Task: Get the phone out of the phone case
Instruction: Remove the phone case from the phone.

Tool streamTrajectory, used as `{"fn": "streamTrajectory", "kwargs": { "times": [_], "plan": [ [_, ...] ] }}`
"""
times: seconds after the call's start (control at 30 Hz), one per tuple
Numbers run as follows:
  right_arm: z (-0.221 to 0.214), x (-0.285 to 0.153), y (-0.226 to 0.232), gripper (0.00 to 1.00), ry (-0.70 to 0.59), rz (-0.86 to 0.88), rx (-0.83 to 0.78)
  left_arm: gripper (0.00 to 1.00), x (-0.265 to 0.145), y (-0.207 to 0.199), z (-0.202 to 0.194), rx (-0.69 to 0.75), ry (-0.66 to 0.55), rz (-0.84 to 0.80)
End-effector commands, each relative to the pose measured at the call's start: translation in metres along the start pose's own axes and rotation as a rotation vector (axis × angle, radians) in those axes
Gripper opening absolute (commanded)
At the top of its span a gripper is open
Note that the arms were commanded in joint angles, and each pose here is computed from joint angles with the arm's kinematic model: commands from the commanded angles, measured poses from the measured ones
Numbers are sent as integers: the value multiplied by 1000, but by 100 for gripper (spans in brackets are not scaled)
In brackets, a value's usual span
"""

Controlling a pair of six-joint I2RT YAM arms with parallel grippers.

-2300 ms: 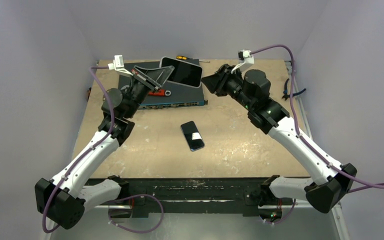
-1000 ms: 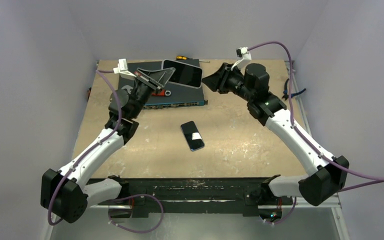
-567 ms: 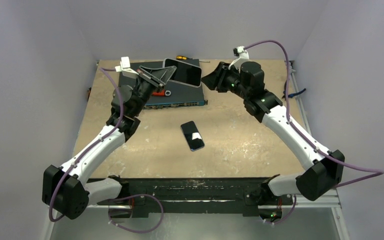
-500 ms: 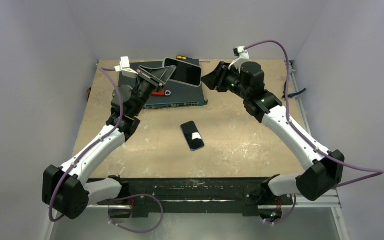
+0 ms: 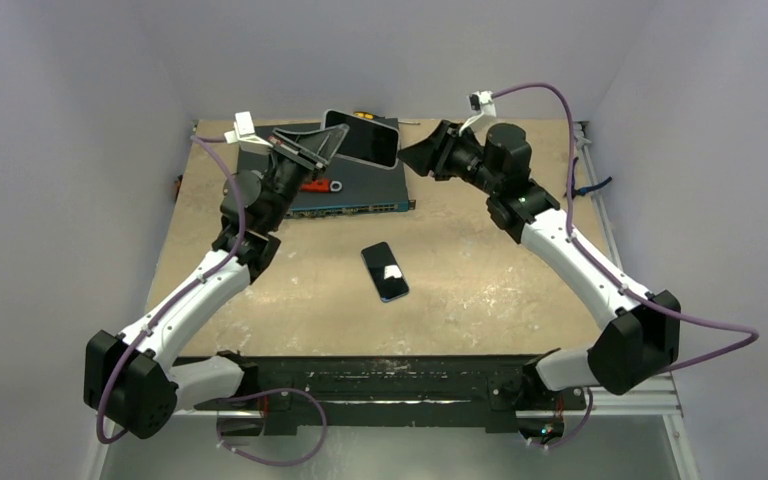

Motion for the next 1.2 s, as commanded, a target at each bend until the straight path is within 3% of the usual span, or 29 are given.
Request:
{"fn": "streamTrajectory", "kwargs": {
  "times": [0.0,0.83,1.17],
  "plan": [
    [-73,-2,37,48,313,316,125,0,-56,-157,-36,-250,316,-647],
    [-24,-40,77,49,106,514,155,0,-53,-119,-40,-264,302,-555],
    [-15,-49,76,49,56,444,116,0,-54,-114,-39,-233,277,-529]
  ]
}}
Point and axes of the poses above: each gripper's point midway between its finger pads, its own x axis out along the fingers, its own y axis along the line the jaws close on, z = x × y, the point moved 7 cm from there along -x, back along the fingers, and after that the axes turned 14 degrees about -x, right-handed, at the moved point
